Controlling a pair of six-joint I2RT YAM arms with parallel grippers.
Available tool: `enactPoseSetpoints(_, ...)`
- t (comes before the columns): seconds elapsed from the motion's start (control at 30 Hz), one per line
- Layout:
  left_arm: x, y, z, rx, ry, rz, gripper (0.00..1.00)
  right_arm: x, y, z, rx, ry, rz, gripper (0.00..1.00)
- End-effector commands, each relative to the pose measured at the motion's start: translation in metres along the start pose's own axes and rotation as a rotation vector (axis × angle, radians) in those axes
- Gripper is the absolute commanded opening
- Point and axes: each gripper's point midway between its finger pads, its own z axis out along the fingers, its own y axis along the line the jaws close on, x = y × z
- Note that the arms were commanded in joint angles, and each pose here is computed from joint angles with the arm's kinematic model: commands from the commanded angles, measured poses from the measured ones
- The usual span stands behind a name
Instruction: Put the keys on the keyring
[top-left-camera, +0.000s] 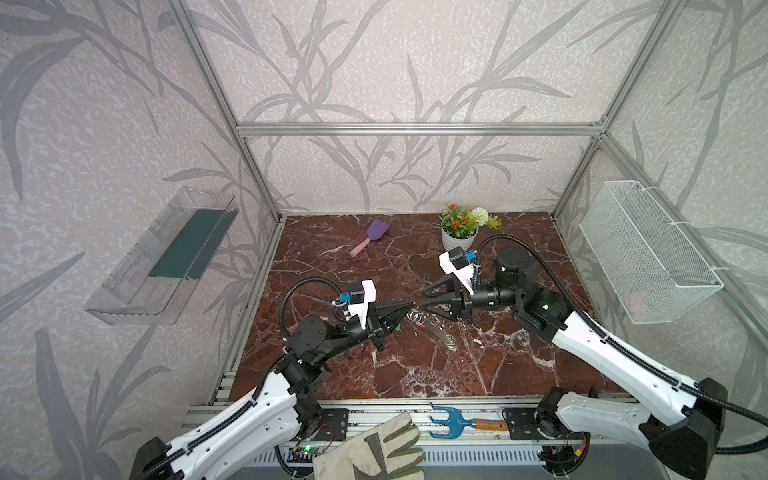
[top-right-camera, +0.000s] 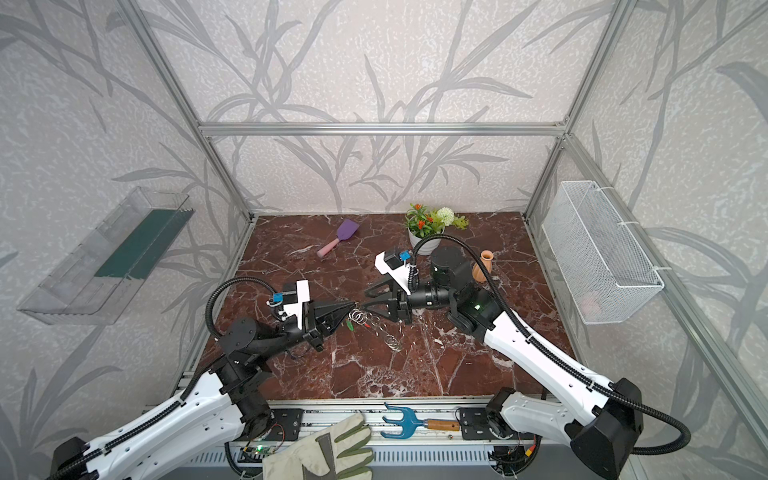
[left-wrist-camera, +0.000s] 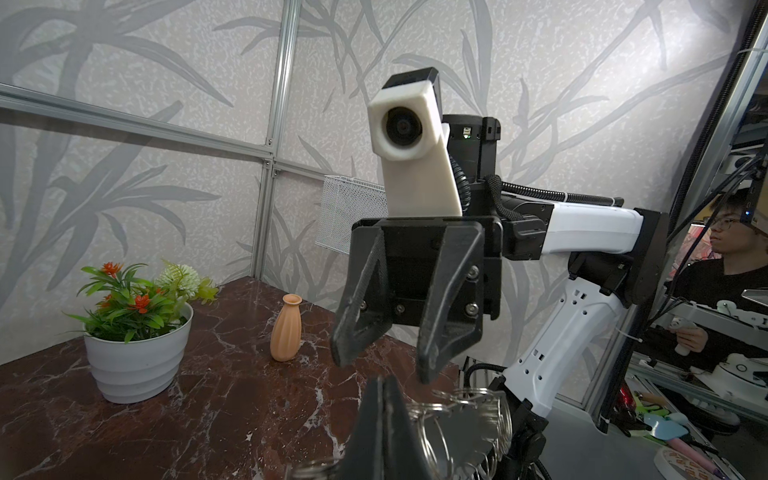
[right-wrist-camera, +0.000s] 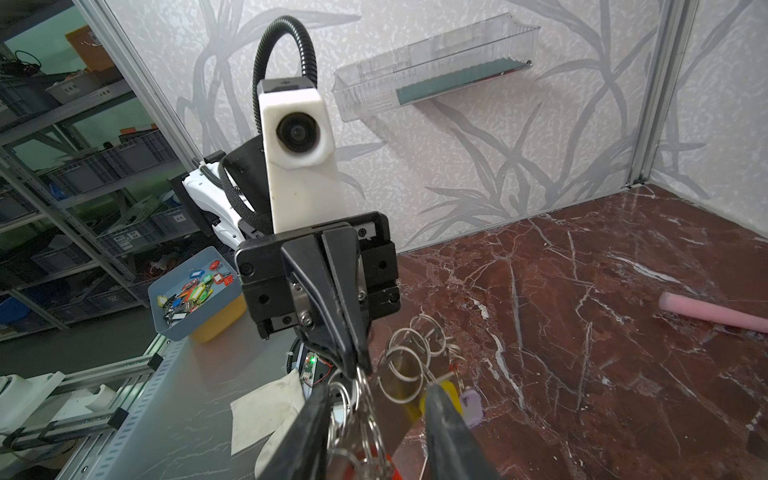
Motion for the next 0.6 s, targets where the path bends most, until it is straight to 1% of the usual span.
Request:
enactPoseSetpoints(0.0,-0.0279,-0.0135,0.0005,0.045,-0.077,0.025,0.0,-0.0027,0.0059,0.0032,-0.026,0.014,-0.023,0.38)
enactPoseSetpoints(0.2,-0.0274,-0.0139,0.0011,0.047,-0.072,0.024,0.0,0.0024,0.0039,0.0081,-0.031,0.03,-0.018,0.3)
enactPoseSetpoints(0.57,-0.0282,-0.0156,-0.0002,0.05,-0.069,0.023,0.0,0.0024,0.0036,0.0102,-0.038,0.028,-0.016,0.05)
